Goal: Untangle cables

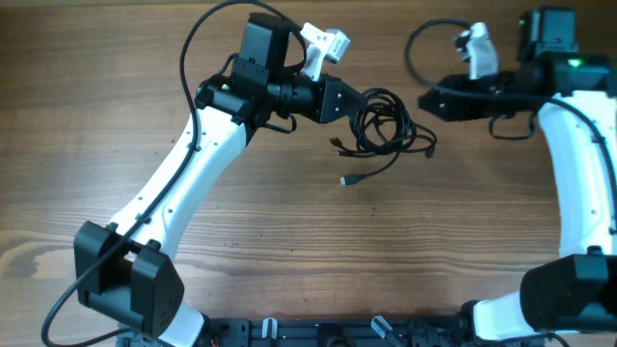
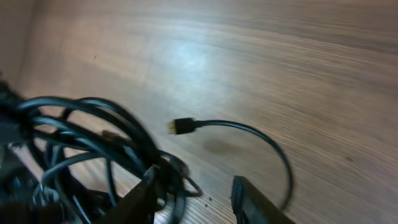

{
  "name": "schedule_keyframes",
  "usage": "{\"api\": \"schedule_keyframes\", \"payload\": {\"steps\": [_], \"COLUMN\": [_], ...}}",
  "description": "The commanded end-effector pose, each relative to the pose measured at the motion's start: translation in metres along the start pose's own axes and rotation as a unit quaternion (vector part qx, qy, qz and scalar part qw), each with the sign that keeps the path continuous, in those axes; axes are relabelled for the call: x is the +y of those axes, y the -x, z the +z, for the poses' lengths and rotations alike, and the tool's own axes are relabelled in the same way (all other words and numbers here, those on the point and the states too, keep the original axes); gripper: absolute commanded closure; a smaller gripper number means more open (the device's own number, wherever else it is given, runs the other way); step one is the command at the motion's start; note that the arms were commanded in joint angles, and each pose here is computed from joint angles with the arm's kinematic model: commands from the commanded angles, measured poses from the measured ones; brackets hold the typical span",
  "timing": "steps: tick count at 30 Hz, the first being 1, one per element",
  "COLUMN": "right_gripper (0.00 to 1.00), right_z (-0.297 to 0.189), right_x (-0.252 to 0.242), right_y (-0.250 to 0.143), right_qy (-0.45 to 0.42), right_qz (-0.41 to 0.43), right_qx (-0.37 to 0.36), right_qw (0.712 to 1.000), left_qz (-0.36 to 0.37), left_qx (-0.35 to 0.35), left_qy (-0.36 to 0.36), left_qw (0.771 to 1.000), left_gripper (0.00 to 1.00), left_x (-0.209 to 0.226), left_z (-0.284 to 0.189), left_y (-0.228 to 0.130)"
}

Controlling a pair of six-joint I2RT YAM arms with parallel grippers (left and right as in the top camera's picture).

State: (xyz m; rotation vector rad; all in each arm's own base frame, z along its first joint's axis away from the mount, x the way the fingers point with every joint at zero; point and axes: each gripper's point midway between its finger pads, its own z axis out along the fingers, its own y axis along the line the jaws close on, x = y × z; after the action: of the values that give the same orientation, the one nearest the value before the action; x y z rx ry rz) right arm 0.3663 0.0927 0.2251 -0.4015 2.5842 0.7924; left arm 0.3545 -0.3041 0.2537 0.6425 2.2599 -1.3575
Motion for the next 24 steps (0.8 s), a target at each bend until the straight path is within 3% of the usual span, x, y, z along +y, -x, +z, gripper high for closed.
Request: {"api": "schedule_keyframes", "payload": {"steps": [1, 5, 15, 19, 22, 24], "right_gripper": [0.62, 0.64, 0.75, 0.95, 0.96, 0.96], "right_z": [-0.001, 0.005, 0.007, 0.007, 0.006, -0.005], "right_x": [0.033, 0.045, 0.052, 0.051, 0.033, 0.029], "right_y": [0.006, 0.004, 0.002, 0.004, 0.011, 0.022], "right_qy": [0.031, 0.040, 0.055, 0.055, -0.002, -0.029], "right_qz": [-0.062, -0.082, -0.082, -0.080, -0.025, -0.013], "right_qx": [-0.007, 0.001, 0.002, -0.001, -0.008, -0.032], "right_qw": [0.998, 0.996, 0.995, 0.995, 1.000, 0.999], "left_qz": [-0.001, -0.011, -0.021, -0.020, -0.026, -0.045], "left_qx": [0.000, 0.000, -0.004, 0.001, -0.005, -0.009], "left_qy": [-0.064, -0.103, -0.103, -0.104, -0.070, -0.007], "left_qw": [0.998, 0.995, 0.994, 0.994, 0.997, 0.999], "left_gripper": [0.96, 0.96, 0.96, 0.96, 0.96, 0.96], "left_x": [-0.031, -0.034, -0.028, -0.031, -0.019, 0.002], "left_z": [-0.017, -0.033, -0.040, -0.036, -0.034, -0.032], "left_y": [0.005, 0.007, 0.009, 0.006, 0.008, 0.005]}}
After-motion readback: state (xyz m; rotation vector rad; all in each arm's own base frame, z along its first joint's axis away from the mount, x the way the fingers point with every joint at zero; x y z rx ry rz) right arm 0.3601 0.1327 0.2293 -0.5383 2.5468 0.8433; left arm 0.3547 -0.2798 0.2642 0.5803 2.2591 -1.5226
